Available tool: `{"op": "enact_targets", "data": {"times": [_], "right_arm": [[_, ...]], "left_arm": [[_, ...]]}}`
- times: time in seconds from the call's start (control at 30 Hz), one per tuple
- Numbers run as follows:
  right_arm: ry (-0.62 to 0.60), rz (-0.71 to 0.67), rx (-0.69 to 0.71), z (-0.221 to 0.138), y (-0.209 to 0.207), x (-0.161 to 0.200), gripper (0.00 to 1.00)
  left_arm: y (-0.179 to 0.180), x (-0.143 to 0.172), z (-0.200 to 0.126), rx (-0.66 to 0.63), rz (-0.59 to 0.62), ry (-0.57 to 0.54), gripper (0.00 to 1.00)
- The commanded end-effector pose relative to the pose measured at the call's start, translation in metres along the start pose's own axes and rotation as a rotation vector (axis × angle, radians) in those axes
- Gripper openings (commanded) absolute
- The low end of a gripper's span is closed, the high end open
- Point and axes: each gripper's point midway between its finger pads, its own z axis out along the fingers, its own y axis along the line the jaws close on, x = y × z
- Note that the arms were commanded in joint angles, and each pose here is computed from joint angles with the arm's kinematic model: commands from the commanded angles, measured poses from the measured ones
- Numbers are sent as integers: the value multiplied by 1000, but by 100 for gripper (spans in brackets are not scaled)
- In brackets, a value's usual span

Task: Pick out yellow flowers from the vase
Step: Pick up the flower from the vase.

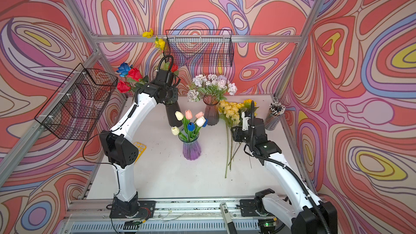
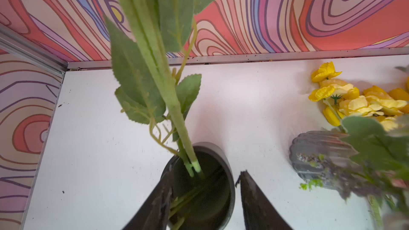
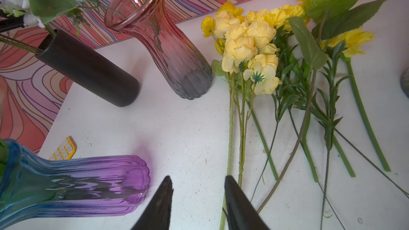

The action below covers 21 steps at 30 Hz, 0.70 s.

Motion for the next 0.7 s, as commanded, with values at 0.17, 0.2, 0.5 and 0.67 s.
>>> {"op": "enact_targets", "data": {"times": [0.17, 0.2, 0.5, 0.67], "right_arm": [[-26, 6, -14, -5, 2, -2, 41], [-29, 6, -14, -6, 2, -3, 41], [-29, 0, -13, -6, 2, -4, 41], [-30, 1, -20, -6, 4, -5, 41]], "left_arm": [[5, -7, 15, -38, -8, -4, 44], [6, -6, 17, -42, -9, -2, 44], [15, -6, 19, -93, -2, -7, 44], [14, -10, 15, -76, -2, -18, 43]]}}
